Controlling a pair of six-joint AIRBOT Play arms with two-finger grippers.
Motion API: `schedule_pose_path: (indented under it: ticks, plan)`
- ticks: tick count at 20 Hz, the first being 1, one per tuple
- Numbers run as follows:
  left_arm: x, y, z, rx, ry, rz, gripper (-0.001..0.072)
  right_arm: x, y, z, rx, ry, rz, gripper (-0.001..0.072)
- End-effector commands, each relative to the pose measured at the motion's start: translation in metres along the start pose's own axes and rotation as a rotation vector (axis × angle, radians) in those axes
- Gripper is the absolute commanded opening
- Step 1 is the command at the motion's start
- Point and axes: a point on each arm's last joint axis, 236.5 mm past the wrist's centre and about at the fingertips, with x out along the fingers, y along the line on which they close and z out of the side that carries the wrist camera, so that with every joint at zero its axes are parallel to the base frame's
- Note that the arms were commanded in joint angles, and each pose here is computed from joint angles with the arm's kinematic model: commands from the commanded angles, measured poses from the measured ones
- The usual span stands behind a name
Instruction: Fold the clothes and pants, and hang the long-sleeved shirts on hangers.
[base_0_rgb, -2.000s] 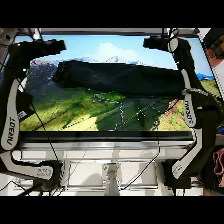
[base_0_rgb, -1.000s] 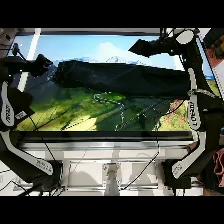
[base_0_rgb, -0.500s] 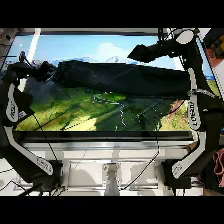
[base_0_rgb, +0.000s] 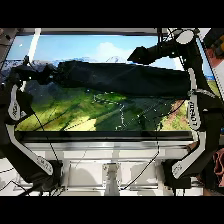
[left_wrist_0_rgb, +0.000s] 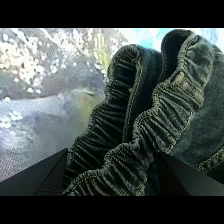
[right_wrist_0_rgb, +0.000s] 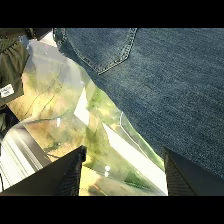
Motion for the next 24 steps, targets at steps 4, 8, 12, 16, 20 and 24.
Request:
schedule_pose_path:
  ticks: [4,8,12,16,20,24]
  plan:
    - [0.007,-0.009,-0.021,0.004,0.074,-0.018,0.0529,0.0,-0.008,-0.002,-0.008,0.011,-0.037,0.0555]
    - [0.008,-0.008,-0.024,0.004,0.086,-0.019,0.0116,0.0,-0.01,-0.003,-0.009,0.013,-0.042,0.0553]
    - [0.006,-0.01,-0.024,0.007,0.087,-0.02,0.0029,0.0,-0.009,-0.003,-0.008,0.013,-0.041,0.0514]
    - [-0.018,-0.007,-0.023,0.134,0.106,0.011,0.0026,0.003,-0.012,0.004,0.023,-0.02,-0.046,0.002]
    - [-0.06,0.01,-0.016,0.288,0.114,0.175,0.0025,0.041,0.0,-0.012,0.062,0.039,0.016,0.0019]
    - [-0.108,0.013,-0.02,0.43,0.156,0.331,0.0025,0.111,0.041,-0.035,0.068,0.101,0.12,0.0018]
